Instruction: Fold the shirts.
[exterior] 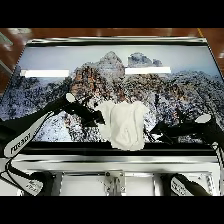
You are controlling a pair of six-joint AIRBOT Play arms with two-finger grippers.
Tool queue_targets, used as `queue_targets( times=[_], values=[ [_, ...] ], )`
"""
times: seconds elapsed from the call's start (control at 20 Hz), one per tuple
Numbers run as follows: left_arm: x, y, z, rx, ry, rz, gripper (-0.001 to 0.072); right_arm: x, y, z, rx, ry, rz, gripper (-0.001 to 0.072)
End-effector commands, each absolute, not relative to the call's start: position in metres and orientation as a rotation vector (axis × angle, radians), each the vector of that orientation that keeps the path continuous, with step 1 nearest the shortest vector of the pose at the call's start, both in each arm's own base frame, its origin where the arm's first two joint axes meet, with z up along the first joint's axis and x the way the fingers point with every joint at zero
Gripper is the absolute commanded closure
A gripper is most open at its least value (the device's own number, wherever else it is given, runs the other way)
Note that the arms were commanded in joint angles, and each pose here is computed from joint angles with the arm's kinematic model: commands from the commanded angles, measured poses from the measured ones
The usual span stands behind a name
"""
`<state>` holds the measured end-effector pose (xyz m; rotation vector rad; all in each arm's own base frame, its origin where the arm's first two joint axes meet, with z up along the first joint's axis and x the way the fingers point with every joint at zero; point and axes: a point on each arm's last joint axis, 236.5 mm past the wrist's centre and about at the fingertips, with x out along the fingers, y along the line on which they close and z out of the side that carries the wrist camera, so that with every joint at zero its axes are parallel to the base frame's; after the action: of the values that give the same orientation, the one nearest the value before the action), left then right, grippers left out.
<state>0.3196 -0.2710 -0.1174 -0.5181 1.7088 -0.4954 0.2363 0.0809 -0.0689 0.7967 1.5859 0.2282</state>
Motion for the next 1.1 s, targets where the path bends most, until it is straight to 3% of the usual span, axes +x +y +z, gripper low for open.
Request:
queue_targets(
  times=[0.0, 0.1, 0.2, 0.9, 0.95, 1.05],
  values=[
    [0.328, -0.274, -0.130, -0.530, 1.687, -0.465, 0.0292, 0.233, 0.099, -0.079, 0.753, 1.628, 0.267, 0.0045],
    [0.333, -0.270, -0.129, -0.547, 1.677, -0.456, 0.0510, 0.236, 0.117, -0.091, 0.680, 1.632, 0.292, 0.0044],
    [0.334, -0.266, -0.126, -0.537, 1.670, -0.475, 0.0654, 0.238, 0.131, -0.101, 0.642, 1.631, 0.299, 0.0044],
    [0.349, -0.260, -0.081, -0.472, 1.536, -0.580, 0.0668, 0.263, 0.181, -0.113, 0.706, 1.541, 0.318, 0.0053],
    [0.349, -0.260, -0.078, -0.471, 1.528, -0.583, 0.0668, 0.261, 0.184, -0.119, 0.696, 1.553, 0.315, 0.0180],
    [0.351, -0.260, -0.072, -0.453, 1.505, -0.603, 0.0668, 0.263, 0.183, -0.122, 0.691, 1.546, 0.307, 0.0580]
  ],
)
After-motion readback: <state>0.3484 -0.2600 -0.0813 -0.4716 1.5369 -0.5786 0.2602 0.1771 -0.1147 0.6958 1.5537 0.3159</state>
